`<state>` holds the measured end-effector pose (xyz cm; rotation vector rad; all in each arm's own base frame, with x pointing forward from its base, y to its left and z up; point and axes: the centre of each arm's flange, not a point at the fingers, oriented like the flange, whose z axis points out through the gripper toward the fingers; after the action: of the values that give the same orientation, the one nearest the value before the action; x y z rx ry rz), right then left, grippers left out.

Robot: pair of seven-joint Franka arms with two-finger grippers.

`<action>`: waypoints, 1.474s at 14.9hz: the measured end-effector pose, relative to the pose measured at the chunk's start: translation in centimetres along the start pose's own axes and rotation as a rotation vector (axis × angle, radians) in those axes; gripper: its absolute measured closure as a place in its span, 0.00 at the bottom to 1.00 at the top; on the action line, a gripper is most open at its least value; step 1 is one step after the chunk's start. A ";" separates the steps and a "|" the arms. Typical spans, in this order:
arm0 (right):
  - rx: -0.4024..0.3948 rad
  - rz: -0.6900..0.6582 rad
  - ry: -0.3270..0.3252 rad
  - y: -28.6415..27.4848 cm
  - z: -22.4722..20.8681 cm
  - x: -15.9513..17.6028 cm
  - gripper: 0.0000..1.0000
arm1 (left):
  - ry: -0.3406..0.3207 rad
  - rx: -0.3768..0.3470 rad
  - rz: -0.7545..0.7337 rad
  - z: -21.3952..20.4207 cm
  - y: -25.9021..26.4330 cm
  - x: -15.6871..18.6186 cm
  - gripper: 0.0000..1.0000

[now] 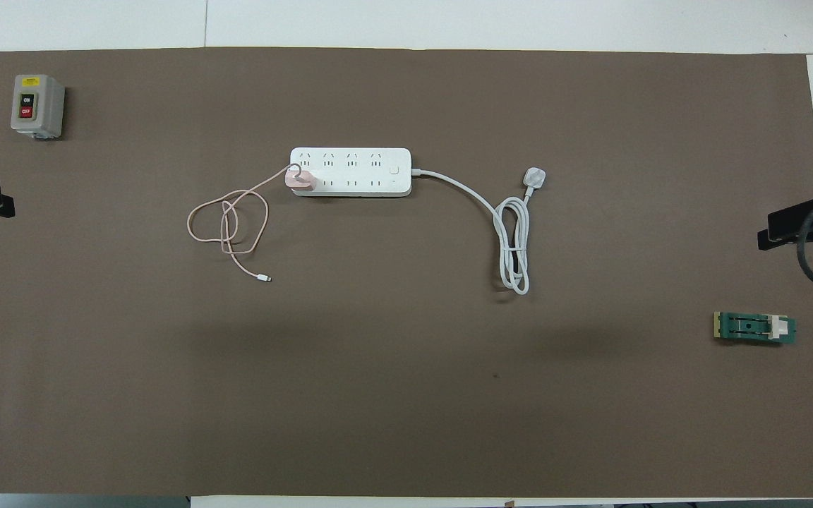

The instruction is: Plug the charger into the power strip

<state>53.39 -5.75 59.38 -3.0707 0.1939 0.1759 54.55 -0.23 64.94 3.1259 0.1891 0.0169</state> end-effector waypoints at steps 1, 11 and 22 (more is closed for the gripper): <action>0.000 0.000 0.000 0.0 0.0 0.0 0.00 | -0.002 -0.001 0.008 0.1 0.0 0.0 0.00; 0.000 0.000 0.000 0.0 0.0 0.0 0.00 | -0.022 0.002 0.054 0.9 1.7 -1.1 0.00; 0.000 0.000 0.000 0.0 0.0 0.0 0.00 | -0.026 0.001 0.179 0.9 1.7 -1.2 0.00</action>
<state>53.39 -5.75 59.38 -3.0707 0.1939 0.1759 53.56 -2.06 64.09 3.1306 -0.0912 -0.0217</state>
